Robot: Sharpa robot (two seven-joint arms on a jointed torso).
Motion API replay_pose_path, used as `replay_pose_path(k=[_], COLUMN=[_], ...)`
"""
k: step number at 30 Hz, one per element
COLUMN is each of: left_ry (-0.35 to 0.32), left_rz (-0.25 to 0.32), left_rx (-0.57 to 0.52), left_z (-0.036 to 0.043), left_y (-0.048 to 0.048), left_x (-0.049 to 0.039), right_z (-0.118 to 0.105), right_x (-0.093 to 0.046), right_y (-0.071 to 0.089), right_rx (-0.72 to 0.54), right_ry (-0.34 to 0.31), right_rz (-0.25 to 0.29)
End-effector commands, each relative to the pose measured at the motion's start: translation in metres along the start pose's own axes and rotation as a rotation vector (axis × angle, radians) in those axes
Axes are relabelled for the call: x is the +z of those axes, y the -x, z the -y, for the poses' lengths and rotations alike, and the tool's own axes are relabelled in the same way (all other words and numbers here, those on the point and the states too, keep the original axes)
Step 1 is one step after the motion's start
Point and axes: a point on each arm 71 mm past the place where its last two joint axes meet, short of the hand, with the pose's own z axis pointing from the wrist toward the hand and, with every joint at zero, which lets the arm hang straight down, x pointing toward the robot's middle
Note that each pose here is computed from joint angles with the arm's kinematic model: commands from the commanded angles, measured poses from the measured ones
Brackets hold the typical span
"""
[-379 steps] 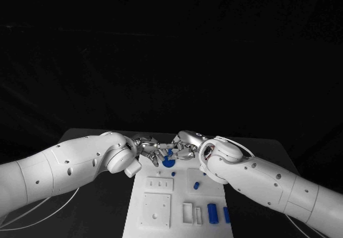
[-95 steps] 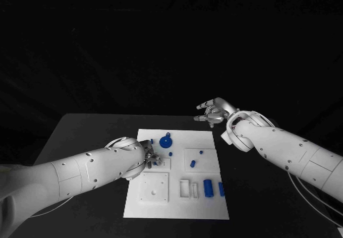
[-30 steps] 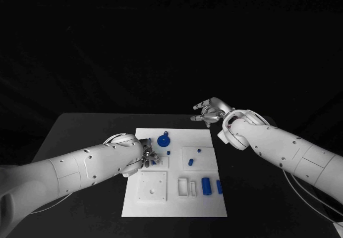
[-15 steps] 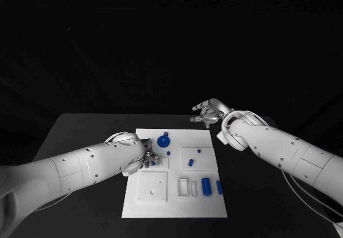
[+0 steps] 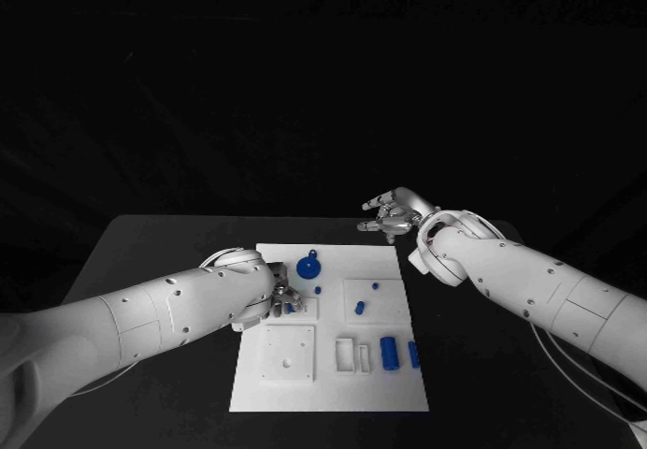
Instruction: Assemble the parts on the task board
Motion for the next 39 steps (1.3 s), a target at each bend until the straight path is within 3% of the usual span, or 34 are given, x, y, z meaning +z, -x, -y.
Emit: replay_pose_path(k=[1,22,39], left_ry=[-0.007,0.0,0.019], left_rz=[-0.05,-0.05,-0.034], left_rx=[0.016,0.012,0.001], left_z=[0.0027,0.0023,-0.0038], left_y=[-0.0108,-0.0091,-0.0053], left_x=[0.0022,0.0042,0.0062], right_z=[-0.0003,0.0007,0.0013], right_x=[-0.0001,-0.0003,-0.0006], right_y=[-0.0021,-0.004,-0.004], right_rx=[-0.001,0.0,-0.001], right_ry=[0.005,0.002,0.001], right_rz=[-0.016,-0.022,-0.021])
